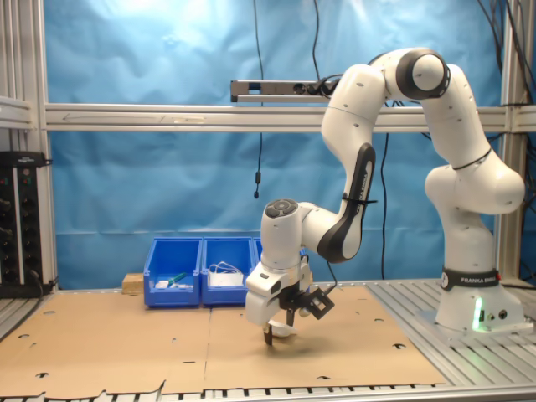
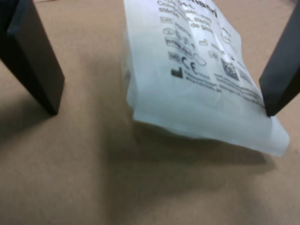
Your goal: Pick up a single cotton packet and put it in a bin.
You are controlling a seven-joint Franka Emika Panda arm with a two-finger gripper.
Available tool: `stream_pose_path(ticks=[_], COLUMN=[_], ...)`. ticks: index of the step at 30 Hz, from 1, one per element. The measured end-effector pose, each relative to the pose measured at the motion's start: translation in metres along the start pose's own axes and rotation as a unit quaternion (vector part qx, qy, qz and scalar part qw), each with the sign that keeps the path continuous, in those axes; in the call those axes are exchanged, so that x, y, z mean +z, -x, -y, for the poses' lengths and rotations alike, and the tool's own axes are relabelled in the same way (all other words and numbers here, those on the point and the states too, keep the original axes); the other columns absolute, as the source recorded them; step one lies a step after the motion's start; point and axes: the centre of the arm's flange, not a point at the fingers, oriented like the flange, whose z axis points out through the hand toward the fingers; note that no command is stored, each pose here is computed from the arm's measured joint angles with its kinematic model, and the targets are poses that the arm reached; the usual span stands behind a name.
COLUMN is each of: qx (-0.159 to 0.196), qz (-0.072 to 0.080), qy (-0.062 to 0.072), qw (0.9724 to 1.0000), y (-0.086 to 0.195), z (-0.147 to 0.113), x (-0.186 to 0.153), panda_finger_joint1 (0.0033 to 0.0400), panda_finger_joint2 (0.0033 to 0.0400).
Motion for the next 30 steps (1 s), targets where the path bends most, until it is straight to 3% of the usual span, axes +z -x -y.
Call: stream_pose_path(ticks=[30], qx=[0.004], qz=[-0.019], qy=[0.01], qw=[0.9998], y=[0.0091], z=[-0.0043], x=[0.0024], panda_finger_joint1=[0.04], panda_finger_joint2=[0.04])
